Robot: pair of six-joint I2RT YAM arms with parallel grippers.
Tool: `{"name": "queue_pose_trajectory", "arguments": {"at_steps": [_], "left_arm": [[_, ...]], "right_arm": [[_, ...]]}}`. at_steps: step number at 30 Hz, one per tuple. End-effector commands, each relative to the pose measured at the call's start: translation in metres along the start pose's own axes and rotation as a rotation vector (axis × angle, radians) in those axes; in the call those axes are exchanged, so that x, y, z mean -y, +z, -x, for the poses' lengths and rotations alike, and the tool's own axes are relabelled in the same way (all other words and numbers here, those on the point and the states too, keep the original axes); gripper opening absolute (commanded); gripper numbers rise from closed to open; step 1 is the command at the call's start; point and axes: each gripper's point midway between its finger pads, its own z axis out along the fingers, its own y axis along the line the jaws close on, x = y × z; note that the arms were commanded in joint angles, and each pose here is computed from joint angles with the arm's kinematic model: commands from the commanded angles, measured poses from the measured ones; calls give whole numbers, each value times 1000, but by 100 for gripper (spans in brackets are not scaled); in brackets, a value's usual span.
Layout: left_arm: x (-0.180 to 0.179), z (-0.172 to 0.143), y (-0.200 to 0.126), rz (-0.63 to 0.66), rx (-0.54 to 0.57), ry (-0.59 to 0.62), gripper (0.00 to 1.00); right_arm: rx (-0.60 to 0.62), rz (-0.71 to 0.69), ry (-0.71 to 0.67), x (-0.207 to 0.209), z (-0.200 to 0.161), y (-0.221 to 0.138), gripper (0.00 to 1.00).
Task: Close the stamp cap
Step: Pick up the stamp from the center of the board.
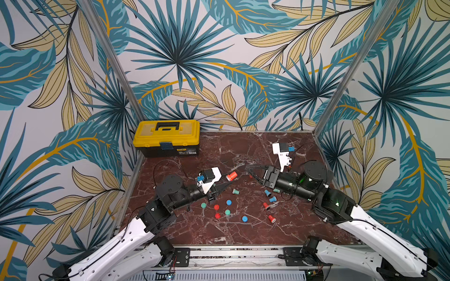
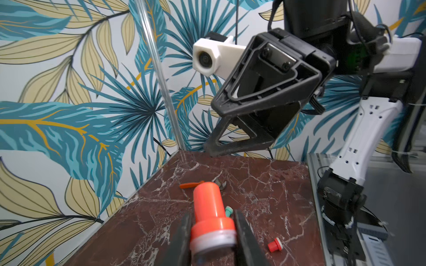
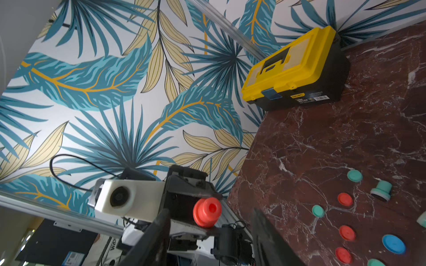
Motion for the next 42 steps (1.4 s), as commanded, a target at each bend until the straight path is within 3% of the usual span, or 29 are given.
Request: {"name": "queue_pose_trajectory", "arguments": {"at_steps": [1, 4, 8, 13, 22, 31, 32, 35, 37, 42], "left_arm": [[25, -9, -6, -149, -89, 69, 12], [30, -7, -8, -187, -108, 88, 12], [35, -1, -8, -219, -92, 93, 12], [39, -1, -7, -253, -89, 88, 13], [38, -1, -6, -243, -88, 96, 13], [42, -3, -5, -275, -89, 97, 15], [41, -3, -5, -267, -89, 99, 20], [34, -4, -7, -218, -98, 104, 53], [25, -4, -7, -164, -110, 98, 66], [-6, -14, -13, -39, -146, 9, 75]], "right_arm": [[-228, 41, -43, 3, -43, 3, 58], [-311, 116, -21, -7, -57, 9, 58], [-315, 192, -4, -15, -58, 15, 52], [-347, 202, 11, -13, -63, 21, 37], [-417, 275, 47, -20, -76, 22, 25], [-408, 282, 58, -20, -73, 24, 8], [-406, 275, 55, -19, -74, 24, 6], [-376, 206, 28, -8, -71, 24, 3], [-350, 138, 5, 2, -67, 24, 2], [-305, -83, -23, 44, -63, 26, 1]]}}
